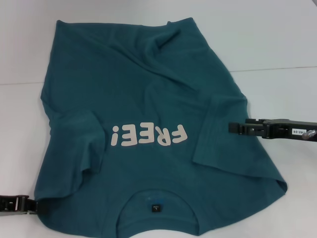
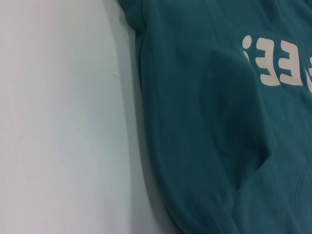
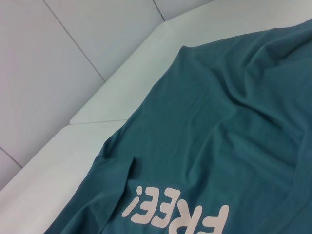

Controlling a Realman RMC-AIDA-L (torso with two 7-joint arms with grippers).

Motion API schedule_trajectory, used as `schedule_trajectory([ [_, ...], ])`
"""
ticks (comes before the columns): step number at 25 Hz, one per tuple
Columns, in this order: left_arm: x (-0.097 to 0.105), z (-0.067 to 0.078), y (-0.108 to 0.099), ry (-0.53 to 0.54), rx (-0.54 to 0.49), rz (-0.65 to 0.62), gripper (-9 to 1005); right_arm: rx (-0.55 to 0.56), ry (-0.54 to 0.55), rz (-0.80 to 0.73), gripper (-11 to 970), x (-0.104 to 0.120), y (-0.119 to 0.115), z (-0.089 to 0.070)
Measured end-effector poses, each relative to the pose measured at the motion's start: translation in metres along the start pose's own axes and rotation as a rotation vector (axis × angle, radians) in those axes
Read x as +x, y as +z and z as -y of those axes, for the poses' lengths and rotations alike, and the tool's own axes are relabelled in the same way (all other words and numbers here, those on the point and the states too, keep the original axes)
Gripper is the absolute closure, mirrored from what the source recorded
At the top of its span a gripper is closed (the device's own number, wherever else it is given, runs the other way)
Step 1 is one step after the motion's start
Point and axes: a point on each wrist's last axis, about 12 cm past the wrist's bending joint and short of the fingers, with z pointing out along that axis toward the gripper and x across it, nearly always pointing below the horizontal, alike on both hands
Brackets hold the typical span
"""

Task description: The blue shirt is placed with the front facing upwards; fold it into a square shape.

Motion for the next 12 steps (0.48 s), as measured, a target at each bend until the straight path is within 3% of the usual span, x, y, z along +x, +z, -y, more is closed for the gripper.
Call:
schedule_trajectory([
  [2, -0.0001, -0.0002, 0.0003, 0.0, -0.002, 0.002, 694, 0.0, 0.001, 0.0, 43, 0.0003, -0.0002, 0.0001],
  [5, -0.0003, -0.0004, 0.0003, 0.0, -0.004, 0.003, 925, 0.001, 0.002, -0.001, 43, 0.001, -0.0007, 0.0004],
  [12, 0.001, -0.0027, 0.0, -0.002, -0.011, 0.012, 975, 0.017, 0.018, -0.013, 44, 0.0087, -0.0085, 0.0047],
])
